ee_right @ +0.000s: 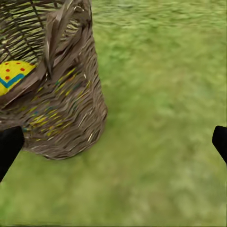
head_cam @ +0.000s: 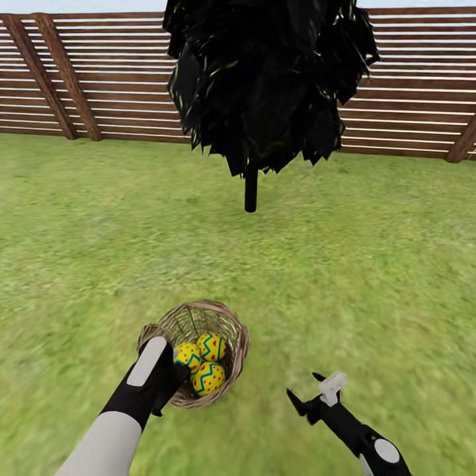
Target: Take the three Easter eggs out of the wicker basket on the lawn in the garden, then place them on the lawn next to a single tree (choose any tree) so that all three eggs are next to the same tree and none are left in the basket.
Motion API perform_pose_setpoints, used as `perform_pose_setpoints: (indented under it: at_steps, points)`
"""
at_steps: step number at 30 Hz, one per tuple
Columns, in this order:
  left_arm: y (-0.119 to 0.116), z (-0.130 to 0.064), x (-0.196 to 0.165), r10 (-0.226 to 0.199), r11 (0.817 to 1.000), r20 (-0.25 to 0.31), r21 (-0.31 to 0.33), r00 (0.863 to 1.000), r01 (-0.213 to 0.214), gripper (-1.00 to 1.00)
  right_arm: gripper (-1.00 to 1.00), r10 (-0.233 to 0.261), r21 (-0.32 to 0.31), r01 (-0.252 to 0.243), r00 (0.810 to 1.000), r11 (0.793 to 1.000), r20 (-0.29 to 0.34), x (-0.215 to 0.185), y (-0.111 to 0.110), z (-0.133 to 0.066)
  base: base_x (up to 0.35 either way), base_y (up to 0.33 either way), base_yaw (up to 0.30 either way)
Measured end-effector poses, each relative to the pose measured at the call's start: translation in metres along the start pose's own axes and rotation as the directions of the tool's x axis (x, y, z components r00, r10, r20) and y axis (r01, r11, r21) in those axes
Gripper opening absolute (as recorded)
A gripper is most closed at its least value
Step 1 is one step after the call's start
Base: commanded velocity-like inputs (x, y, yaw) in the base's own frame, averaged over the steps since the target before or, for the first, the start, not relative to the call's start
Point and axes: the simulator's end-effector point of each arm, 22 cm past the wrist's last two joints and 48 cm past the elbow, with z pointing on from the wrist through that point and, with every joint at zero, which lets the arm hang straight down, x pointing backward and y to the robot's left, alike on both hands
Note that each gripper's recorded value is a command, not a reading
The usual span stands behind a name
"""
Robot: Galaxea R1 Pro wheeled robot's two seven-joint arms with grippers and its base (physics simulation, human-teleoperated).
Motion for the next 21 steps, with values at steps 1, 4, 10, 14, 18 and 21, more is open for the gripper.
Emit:
perform_pose_setpoints:
  at_steps: [1,4,10,14,18,21]
  points:
    - [0.001,0.002,-0.001,-0.001,1.0,0.002,-0.001,1.0,0.001,1.0,1.0,0.001,-0.042,-0.001,1.0,0.999,-0.004,-0.001,0.008,0.001,0.0,0.0,0.0]
    - [0.001,0.008,-0.003,-0.003,1.0,0.003,-0.001,1.0,0.003,1.0,1.0,0.005,-0.116,-0.007,1.0,0.993,-0.018,-0.002,0.023,0.003,0.0,0.0,0.0]
    - [0.003,0.021,-0.006,-0.008,1.0,0.005,0.0,1.0,0.008,1.0,1.0,0.008,-0.153,-0.012,1.0,0.988,-0.03,0.008,0.03,0.008,0.0,0.0,0.0]
    - [0.001,0.028,-0.007,-0.007,1.0,0.009,0.006,1.0,0.007,1.0,1.0,0.008,-0.156,-0.013,0.999,0.988,-0.033,0.016,0.03,0.011,0.0,0.0,0.0]
    - [-0.001,0.036,-0.007,-0.01,1.0,0.007,0.018,1.0,0.009,1.0,1.0,0.009,-0.156,-0.014,0.999,0.988,-0.033,0.024,0.029,0.015,0.0,0.0,0.0]
    - [-0.005,0.043,-0.007,-0.009,0.999,0.005,0.035,1.0,0.009,1.0,1.0,0.009,-0.156,-0.014,0.999,0.988,-0.032,0.029,0.028,0.017,0.0,0.0,0.0]
